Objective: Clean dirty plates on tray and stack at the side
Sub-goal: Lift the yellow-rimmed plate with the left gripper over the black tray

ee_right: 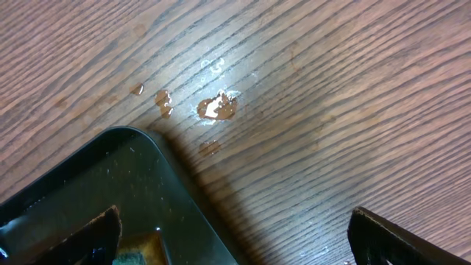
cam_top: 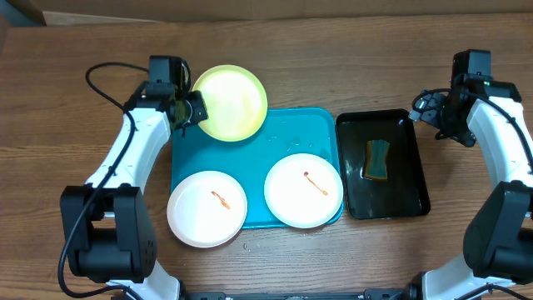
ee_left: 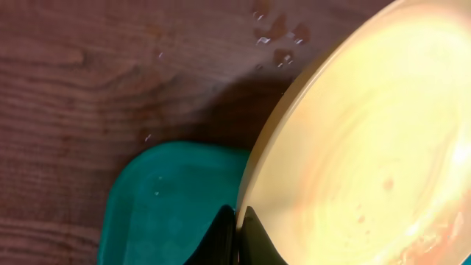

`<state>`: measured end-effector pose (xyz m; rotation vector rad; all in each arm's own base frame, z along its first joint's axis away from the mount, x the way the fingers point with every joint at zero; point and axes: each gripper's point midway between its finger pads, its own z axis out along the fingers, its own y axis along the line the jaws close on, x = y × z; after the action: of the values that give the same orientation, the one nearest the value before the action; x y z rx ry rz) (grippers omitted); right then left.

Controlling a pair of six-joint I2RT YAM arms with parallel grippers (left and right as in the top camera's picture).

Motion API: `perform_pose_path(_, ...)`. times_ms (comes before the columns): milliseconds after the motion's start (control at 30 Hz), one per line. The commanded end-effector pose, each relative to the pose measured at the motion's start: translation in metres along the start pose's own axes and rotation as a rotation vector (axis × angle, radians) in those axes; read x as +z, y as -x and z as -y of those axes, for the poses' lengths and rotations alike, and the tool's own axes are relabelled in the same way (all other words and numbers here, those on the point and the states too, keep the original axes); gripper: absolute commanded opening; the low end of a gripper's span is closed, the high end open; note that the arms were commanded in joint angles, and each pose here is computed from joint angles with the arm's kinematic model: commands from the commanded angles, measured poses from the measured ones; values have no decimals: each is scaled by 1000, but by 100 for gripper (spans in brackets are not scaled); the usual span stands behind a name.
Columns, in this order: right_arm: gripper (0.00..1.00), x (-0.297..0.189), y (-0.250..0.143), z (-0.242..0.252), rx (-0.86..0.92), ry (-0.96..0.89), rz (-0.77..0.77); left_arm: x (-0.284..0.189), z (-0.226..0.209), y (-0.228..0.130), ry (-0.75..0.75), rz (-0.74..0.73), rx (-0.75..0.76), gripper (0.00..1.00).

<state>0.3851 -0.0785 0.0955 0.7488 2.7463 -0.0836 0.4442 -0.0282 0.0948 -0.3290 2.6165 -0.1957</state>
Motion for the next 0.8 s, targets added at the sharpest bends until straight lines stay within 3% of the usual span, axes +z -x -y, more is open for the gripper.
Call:
perform_pose_path(0,100,-4,8,-2,4,11,22,-11,31,18,-137,19,34,4)
perform_pose_path(267,100,-4,8,-2,4,11,22,-40,109,33,-255,84,149,4)
perform_pose_path(767,100,-9,48,-24,20,110,179,-75,266,-29,-330,240,399,4)
